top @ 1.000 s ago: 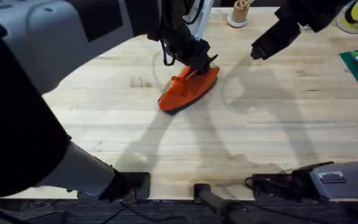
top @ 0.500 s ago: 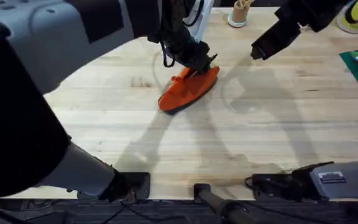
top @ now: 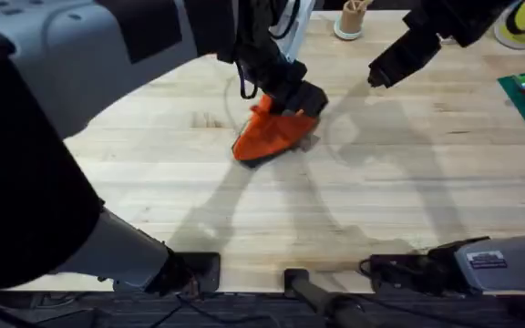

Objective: Unzip the bag, pick up the pens from the table one at a time and place them inside, then zip the bag closed.

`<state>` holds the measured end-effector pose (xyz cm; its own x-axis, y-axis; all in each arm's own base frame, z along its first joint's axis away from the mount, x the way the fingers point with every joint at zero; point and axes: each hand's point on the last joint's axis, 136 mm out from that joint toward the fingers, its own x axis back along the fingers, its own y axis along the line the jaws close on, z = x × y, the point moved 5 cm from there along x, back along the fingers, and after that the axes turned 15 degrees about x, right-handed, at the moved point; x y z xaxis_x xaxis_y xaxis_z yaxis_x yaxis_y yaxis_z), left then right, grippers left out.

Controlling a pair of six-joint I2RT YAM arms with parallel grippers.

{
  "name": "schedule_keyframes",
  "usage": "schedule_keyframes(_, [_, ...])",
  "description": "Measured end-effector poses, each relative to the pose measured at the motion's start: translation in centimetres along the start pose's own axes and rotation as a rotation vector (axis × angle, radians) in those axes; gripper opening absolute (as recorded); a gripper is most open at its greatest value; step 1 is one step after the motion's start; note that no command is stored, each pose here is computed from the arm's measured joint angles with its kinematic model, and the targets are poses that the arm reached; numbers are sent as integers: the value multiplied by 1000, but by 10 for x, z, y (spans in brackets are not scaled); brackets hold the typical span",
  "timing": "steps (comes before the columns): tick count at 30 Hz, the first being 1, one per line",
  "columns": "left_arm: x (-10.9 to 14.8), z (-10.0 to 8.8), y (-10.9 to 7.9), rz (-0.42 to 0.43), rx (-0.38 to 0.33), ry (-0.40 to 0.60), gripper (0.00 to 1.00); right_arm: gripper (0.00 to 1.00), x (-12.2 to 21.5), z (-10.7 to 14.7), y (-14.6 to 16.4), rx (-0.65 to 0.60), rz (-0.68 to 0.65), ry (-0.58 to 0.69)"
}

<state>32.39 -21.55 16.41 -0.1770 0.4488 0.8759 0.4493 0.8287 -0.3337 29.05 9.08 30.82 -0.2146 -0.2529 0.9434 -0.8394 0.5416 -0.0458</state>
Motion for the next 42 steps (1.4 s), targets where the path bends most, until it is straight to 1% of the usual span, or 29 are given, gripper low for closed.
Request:
schedule_keyframes(1, [0, 0, 0, 0, -2, 0, 981, 997, 0, 0, 0, 0, 0, 0])
schedule_keyframes(2, [0, 0, 0, 0, -3, 0, 991, 997, 0, 0, 0, 0, 0, 0])
schedule_keyframes(17, [0, 0, -1, 0, -4, 0, 995, 998, 0, 0, 0, 0, 0, 0])
schedule_keyframes(20, [6, -1, -1, -14, -9, -16, 995, 998, 0, 0, 0, 0, 0, 0])
schedule_keyframes(23, [24, -2, -2, -52, -19, -53, 995, 998, 0, 0, 0, 0, 0, 0])
schedule_keyframes(25, [43, 0, -4, -79, -25, -85, 995, 998, 0, 0, 0, 0, 0, 0])
schedule_keyframes(28, [71, 6, -8, -112, -34, -129, 994, 998, 0, 0, 0, 0, 0, 0])
schedule_keyframes(32, [98, 16, -11, -142, -39, -160, 994, 997, 0, 0, 0, 0, 0, 0])
schedule_keyframes(36, [113, 27, -12, -162, -37, -160, 995, 997, 0, 0, 0, 0, 0, 0])
schedule_keyframes(42, [129, 45, -15, -170, -30, -135, 994, 998, 0, 0, 0, 0, 0, 0])
